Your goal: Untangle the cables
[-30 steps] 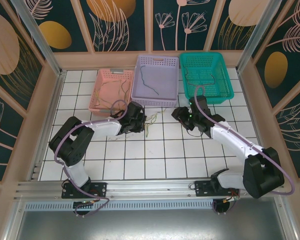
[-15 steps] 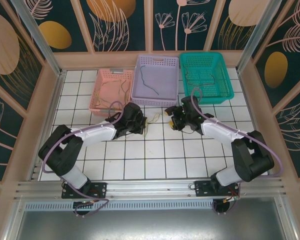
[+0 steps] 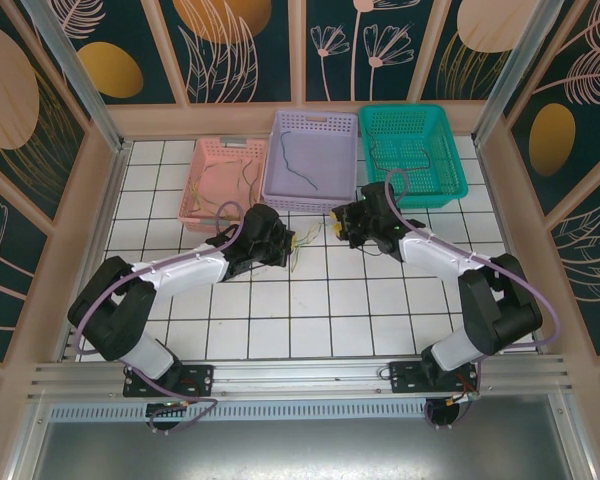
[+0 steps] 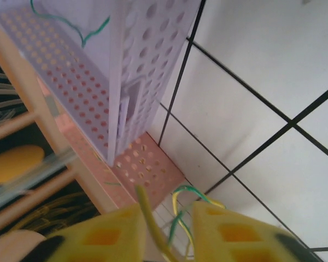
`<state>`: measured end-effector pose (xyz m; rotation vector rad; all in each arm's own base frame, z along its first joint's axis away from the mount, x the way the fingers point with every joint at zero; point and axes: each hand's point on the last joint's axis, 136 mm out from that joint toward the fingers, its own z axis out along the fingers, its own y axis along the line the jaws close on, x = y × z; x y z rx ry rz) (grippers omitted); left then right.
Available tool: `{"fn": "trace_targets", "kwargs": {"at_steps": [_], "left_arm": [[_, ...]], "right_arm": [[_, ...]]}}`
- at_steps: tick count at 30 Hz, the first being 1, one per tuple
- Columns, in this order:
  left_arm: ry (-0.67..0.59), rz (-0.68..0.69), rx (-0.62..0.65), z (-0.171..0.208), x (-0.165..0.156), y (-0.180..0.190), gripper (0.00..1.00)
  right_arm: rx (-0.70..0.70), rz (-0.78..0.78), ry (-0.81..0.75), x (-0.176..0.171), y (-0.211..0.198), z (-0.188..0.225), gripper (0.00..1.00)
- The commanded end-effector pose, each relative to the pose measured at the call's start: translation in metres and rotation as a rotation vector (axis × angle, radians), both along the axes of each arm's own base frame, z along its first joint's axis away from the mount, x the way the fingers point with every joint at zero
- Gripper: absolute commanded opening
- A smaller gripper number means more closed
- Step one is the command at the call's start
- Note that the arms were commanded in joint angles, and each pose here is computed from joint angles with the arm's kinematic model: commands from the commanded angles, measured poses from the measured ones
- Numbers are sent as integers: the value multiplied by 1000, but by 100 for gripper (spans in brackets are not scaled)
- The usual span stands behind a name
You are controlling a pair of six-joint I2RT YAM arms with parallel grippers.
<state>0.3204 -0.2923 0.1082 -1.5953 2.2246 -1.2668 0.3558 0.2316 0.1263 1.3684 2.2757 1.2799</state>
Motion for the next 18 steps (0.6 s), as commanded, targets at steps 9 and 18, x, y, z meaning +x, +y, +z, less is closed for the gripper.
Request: {"fn": "trace_targets", "kwargs": {"at_steps": [9, 18], "left_arm": [[-92, -10, -26, 45, 13, -8, 0], [-173, -80, -25, 78, 45, -28, 0]], "right_arm": [[-200, 105, -172, 0, -17, 20, 0], [-449, 443, -653, -13, 24, 98, 0]]}}
